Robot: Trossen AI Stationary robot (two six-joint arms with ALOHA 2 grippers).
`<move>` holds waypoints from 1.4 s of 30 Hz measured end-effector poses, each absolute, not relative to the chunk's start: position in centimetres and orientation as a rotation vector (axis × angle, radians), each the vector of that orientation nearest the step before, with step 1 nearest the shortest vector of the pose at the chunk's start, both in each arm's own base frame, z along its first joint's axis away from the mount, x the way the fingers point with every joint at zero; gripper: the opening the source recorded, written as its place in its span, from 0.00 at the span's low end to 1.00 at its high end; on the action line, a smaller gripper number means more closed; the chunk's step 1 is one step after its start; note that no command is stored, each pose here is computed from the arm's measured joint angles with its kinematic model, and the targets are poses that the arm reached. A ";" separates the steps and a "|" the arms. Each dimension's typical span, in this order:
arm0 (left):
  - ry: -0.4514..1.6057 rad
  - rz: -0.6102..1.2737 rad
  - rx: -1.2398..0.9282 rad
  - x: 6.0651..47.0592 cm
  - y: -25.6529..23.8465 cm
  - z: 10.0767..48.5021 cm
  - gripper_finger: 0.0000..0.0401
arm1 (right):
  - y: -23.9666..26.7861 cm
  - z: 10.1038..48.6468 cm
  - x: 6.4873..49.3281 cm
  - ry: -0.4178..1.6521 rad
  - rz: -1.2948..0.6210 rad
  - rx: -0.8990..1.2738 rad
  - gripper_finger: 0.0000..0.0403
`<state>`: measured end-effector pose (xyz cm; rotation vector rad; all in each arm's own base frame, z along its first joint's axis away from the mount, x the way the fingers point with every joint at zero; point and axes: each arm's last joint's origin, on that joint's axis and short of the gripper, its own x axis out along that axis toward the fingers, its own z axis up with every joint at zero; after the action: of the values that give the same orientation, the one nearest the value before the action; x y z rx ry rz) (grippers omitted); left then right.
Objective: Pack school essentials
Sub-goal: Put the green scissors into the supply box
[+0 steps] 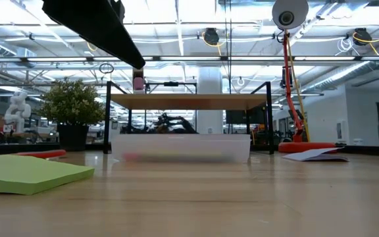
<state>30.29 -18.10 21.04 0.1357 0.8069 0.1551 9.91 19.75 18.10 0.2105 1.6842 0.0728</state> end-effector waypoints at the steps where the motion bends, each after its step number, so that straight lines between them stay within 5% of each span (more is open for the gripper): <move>1: 0.807 0.155 0.135 30.3 -18.1 21.0 0.37 | 19.9 17.9 9.8 1.688 0.081 0.186 0.39; 34: 0.806 0.152 0.133 30.3 -18.1 21.1 0.37 | 19.3 13.5 8.8 1.679 0.203 0.005 0.39; 42: 0.824 0.146 0.140 30.2 -18.1 21.0 0.37 | 19.0 13.1 8.7 1.672 0.174 -0.004 0.23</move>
<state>30.20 -18.06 20.95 0.1402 0.8243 0.1459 8.69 18.95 13.07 -0.0035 1.6721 0.1743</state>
